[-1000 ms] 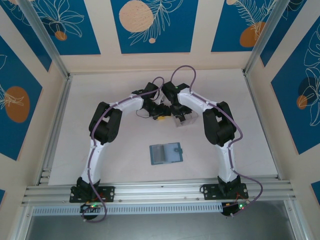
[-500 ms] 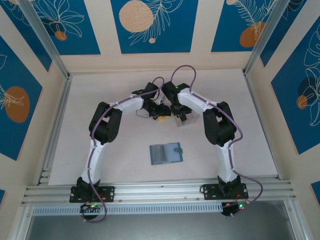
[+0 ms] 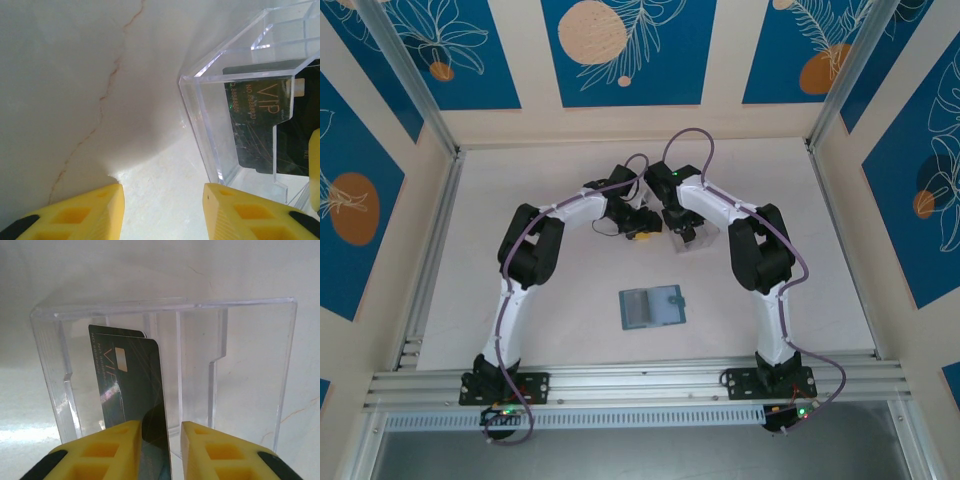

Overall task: Put the credit cards into the card holder
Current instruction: Pick up the credit card from the storage box.

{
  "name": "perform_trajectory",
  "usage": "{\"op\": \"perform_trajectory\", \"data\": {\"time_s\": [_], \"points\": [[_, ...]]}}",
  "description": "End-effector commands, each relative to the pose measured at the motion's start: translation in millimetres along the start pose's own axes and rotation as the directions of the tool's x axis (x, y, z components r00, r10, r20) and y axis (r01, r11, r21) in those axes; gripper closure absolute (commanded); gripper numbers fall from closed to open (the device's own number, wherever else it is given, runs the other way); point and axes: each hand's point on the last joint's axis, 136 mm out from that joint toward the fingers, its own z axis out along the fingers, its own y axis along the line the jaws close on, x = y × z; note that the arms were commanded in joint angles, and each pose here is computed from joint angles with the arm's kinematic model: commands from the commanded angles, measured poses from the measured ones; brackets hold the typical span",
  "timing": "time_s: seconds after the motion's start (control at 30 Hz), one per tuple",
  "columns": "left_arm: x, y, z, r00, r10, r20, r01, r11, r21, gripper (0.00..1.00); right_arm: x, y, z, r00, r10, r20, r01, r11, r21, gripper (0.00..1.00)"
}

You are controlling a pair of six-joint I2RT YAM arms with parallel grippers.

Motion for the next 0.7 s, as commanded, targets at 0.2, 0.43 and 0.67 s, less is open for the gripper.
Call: {"op": "perform_trajectory", "data": {"time_s": [0.2, 0.43, 0.67], "points": [[9.8, 3.8, 17.0, 0.999, -0.001, -0.042, 0.001, 1.000, -0.001, 0.55, -3.0, -11.7, -21.4, 0.999, 0.013, 0.039, -0.014, 1.000, 0.021, 0.77], [10.9, 5.5, 17.8, 0.999, -0.005, -0.042, 0.005, 1.000, -0.001, 0.55, -3.8, -12.7, -28.3, 0.999, 0.008, 0.053, -0.009, 1.000, 0.025, 0.79], [11.6, 4.3, 16.5, 0.999, -0.004, -0.039, 0.004, 1.000, 0.002, 0.55, -3.2, -13.4, -33.4, 0.998, -0.003, 0.060, 0.001, 0.999, 0.036, 0.82]]}}
